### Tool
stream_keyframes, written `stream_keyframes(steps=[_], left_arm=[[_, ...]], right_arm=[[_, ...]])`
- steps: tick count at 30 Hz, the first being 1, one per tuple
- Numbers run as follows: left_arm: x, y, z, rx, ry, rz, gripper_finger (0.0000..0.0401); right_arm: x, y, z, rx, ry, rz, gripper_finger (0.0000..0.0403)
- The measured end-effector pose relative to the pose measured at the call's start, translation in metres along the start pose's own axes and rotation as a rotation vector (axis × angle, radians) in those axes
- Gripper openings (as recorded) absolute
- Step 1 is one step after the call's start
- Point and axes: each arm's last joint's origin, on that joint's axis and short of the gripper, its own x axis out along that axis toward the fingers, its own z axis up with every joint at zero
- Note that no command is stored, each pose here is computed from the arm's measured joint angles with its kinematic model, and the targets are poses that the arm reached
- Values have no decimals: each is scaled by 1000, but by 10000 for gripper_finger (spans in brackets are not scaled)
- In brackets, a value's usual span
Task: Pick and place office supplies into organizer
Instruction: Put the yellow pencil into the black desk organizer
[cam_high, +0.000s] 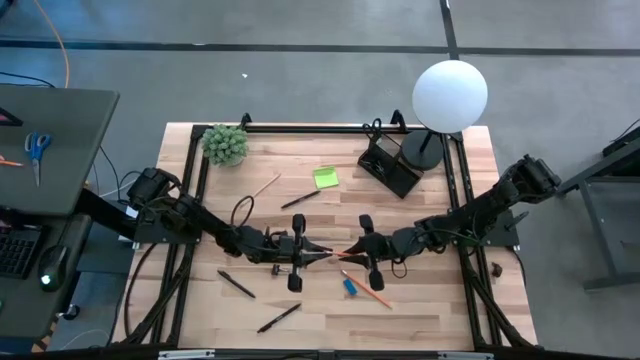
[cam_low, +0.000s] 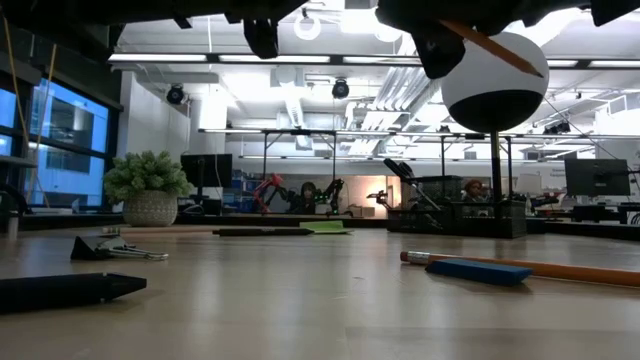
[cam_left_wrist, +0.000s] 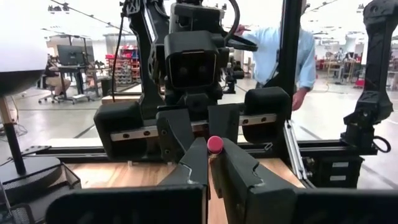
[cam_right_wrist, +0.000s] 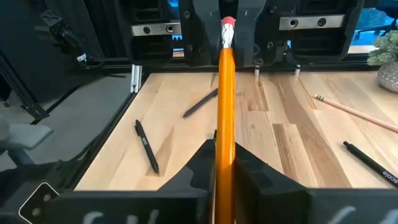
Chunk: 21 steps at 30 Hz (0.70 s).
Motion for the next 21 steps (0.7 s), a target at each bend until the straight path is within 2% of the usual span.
stream_keyframes(steps=[5,11,21], left_arm=[[0,0,-1,8,10,-23,1],[1,-1,-1,15,18,-26,0],[24,-9,4,114,207,-41,0]], right_arm=[[0,-1,-3,-1,32,-6,6],[0,-3,-3,-2,44,-8,20],[2,-9,-4,-4,70,33,21]])
